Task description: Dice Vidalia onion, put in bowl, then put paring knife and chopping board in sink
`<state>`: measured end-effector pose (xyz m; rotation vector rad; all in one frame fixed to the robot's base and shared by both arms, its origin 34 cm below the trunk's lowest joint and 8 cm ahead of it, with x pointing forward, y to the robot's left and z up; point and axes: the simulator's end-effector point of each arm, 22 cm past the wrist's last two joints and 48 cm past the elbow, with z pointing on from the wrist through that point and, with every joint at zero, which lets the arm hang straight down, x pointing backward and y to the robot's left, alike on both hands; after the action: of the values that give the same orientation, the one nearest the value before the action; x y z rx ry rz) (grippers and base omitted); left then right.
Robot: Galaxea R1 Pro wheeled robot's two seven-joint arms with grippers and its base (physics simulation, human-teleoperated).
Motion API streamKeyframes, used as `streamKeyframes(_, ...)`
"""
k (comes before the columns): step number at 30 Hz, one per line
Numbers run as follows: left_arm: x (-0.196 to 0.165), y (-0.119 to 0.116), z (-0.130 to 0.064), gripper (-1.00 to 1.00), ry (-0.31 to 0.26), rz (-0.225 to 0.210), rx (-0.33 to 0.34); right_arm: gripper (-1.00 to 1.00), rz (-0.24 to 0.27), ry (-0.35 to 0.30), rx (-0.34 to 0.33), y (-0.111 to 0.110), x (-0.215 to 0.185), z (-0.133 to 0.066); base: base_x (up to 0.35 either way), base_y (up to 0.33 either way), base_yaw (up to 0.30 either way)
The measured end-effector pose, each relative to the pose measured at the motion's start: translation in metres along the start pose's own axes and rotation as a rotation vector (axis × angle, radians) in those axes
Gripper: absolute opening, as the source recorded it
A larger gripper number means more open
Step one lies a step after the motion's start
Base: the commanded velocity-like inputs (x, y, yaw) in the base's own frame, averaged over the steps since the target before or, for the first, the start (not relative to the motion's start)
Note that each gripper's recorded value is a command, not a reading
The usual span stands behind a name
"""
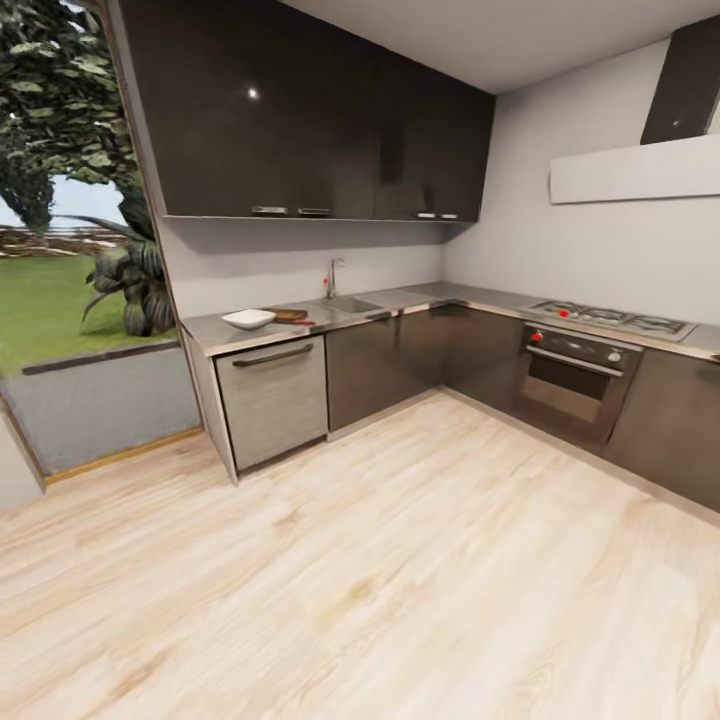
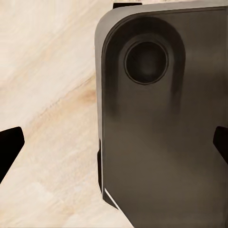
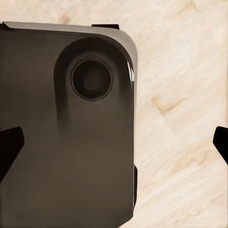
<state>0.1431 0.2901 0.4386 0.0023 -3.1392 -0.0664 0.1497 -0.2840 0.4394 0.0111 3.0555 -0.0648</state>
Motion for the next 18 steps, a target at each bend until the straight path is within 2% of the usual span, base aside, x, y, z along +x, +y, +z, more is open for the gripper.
streamKeyframes(18,0.0,0.0,0.0,1.0,0.0,0.0,0.0,1.0,0.0,0.0,0.0,0.0001,0.0001,0.0,0.342,0.0,0.267)
